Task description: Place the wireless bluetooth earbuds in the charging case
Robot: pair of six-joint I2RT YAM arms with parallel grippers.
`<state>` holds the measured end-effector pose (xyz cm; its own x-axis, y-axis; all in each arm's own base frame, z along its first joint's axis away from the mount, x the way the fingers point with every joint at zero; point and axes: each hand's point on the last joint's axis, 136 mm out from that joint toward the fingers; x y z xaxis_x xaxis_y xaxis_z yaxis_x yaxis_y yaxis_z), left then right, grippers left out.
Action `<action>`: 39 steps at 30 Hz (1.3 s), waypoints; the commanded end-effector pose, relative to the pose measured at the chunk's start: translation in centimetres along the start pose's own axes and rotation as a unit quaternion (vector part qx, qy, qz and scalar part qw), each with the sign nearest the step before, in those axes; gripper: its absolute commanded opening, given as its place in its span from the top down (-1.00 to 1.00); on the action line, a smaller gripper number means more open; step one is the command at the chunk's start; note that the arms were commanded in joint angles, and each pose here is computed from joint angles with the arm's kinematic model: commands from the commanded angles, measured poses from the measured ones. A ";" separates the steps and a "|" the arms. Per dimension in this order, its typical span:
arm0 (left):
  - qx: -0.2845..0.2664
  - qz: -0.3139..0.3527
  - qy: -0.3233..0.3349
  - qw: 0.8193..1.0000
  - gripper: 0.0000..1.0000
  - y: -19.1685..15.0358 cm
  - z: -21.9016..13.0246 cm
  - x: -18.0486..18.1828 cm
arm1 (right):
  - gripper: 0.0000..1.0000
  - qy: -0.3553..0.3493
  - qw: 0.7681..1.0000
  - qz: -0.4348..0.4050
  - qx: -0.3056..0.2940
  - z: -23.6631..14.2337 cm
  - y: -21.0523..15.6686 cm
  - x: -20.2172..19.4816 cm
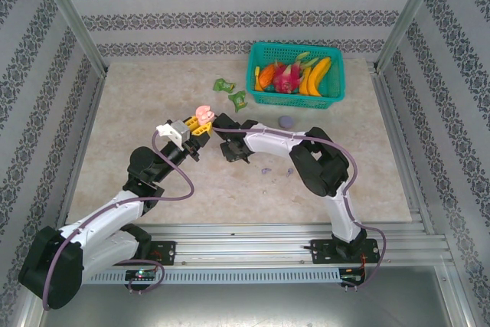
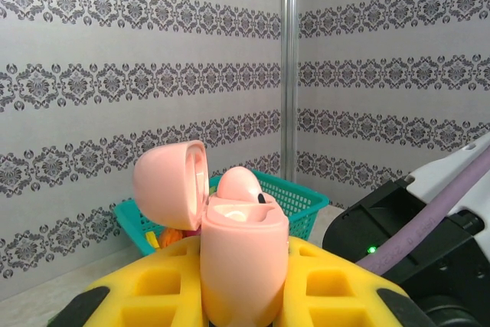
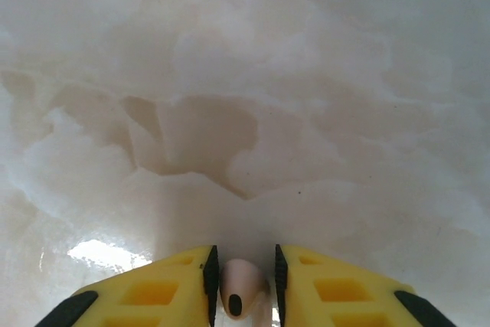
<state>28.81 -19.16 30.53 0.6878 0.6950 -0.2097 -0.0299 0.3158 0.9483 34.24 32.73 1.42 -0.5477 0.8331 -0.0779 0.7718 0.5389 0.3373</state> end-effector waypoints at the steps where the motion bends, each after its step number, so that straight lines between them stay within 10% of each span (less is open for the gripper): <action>1: -0.034 0.014 -0.010 0.999 1.00 2.2 0.2 -0.6 | 0.50 -0.014 0.999 -0.022 0.038 1.7 -2.2 0.5; 39: -0.028 0.012 0.011 0.999 1.00 1.5 0.1 0.3 | 0.68 -0.009 0.990 0.120 -0.077 -7.1 -1.2 -6.3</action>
<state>29.14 -18.97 30.36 0.6732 0.7072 -0.2159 -0.0286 0.3167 0.9481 34.07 26.69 6.20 -0.3853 0.9227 -0.0146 0.8253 0.3517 0.4417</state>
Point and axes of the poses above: each hand's point on the last joint's axis, 136 mm out from that joint toward the fingers, its own z axis out along the fingers, its own x axis along the line the jaws close on, y = z × x, and after that the axes turned 15 degrees about -z, right-handed
